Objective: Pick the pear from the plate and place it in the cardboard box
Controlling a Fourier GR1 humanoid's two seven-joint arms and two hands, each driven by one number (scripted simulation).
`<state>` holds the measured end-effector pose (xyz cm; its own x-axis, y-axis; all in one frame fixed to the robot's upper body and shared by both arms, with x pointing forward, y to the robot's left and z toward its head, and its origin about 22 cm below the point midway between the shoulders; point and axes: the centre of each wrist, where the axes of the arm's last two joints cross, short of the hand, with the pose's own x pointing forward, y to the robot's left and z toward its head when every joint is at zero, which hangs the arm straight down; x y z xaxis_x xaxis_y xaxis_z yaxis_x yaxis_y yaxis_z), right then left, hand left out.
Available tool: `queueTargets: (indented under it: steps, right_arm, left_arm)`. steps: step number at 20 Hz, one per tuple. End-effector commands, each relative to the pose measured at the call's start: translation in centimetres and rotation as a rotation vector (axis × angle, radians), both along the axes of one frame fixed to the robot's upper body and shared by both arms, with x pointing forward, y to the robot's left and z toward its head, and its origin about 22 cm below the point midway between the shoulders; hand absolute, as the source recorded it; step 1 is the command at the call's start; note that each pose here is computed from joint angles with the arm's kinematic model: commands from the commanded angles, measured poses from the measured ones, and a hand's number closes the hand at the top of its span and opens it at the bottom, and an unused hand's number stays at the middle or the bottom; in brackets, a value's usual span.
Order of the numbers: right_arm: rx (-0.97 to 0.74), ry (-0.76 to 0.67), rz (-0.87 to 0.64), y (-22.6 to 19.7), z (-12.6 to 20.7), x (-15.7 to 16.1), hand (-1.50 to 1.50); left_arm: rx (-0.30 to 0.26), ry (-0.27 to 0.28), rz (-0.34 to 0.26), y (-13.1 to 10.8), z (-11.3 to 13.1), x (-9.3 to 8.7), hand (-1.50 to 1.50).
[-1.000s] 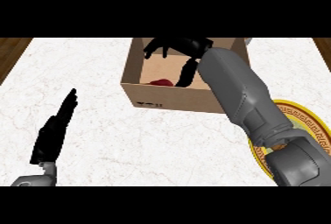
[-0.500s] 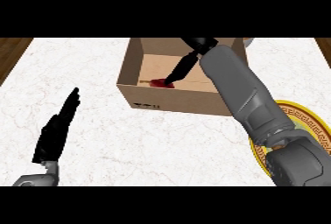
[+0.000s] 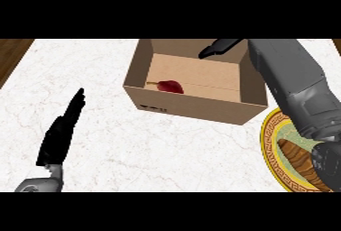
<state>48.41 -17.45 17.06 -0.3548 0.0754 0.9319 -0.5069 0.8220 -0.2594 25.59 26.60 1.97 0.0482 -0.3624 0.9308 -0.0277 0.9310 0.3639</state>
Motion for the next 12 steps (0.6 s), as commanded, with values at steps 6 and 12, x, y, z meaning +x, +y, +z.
queueTargets:
  steps: [6,12]
  right_arm:
    - [0.124,0.019,-0.172,-11.2,2.3,-0.7,-1.5]
    - [0.091,-0.023,-0.17,-15.5,5.4,-1.6,-1.5]
  left_arm:
    - [0.0,-0.01,-0.024,-0.7,0.5,0.8,0.0]
    - [0.009,-0.037,-0.059,-1.6,1.1,0.9,0.0]
